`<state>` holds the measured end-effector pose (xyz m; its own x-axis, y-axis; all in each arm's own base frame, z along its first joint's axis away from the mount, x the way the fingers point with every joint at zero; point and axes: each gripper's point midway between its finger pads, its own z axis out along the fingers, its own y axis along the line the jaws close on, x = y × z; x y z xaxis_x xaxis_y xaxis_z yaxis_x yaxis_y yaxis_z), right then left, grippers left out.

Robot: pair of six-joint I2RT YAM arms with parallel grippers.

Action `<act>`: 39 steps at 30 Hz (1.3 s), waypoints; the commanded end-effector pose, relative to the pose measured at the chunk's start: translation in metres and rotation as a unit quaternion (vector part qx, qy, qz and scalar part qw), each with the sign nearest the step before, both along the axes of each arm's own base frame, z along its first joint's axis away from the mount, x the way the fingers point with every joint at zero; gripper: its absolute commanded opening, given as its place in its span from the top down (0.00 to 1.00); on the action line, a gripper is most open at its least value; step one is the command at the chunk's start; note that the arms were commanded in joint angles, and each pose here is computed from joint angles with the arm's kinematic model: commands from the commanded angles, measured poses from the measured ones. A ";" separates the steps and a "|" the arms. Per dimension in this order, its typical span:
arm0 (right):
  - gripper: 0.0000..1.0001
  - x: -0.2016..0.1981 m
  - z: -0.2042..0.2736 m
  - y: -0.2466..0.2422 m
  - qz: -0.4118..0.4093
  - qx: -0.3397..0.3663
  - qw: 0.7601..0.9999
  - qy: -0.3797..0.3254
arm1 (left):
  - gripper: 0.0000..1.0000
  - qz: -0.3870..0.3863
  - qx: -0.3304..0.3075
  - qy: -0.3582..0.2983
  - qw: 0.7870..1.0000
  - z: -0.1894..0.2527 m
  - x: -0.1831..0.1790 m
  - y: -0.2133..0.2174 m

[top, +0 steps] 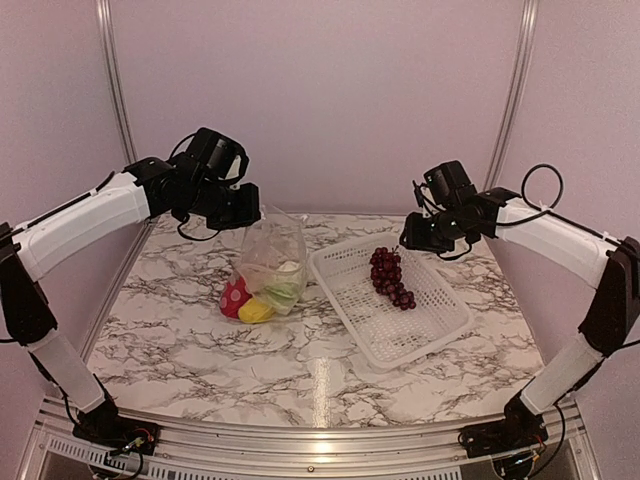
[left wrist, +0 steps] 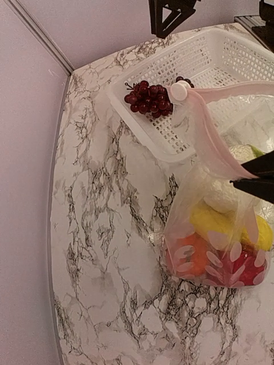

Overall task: Place the food in the zip-top bag and seal the zipper
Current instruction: Pick up the fake fruit from the bin.

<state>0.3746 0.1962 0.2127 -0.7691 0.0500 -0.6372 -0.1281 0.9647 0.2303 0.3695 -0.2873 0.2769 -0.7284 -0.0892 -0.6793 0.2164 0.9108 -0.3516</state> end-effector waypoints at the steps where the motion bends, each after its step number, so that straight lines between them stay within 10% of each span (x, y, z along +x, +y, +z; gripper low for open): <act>1: 0.58 0.029 0.003 -0.002 -0.008 0.034 0.999 -0.004 | 1.00 0.001 0.012 -0.006 1.000 0.005 -0.003 0.008; 39: 0.62 0.100 -0.079 -0.001 -0.051 0.006 0.998 0.031 | 1.00 0.017 0.023 -0.016 0.999 0.012 -0.016 0.028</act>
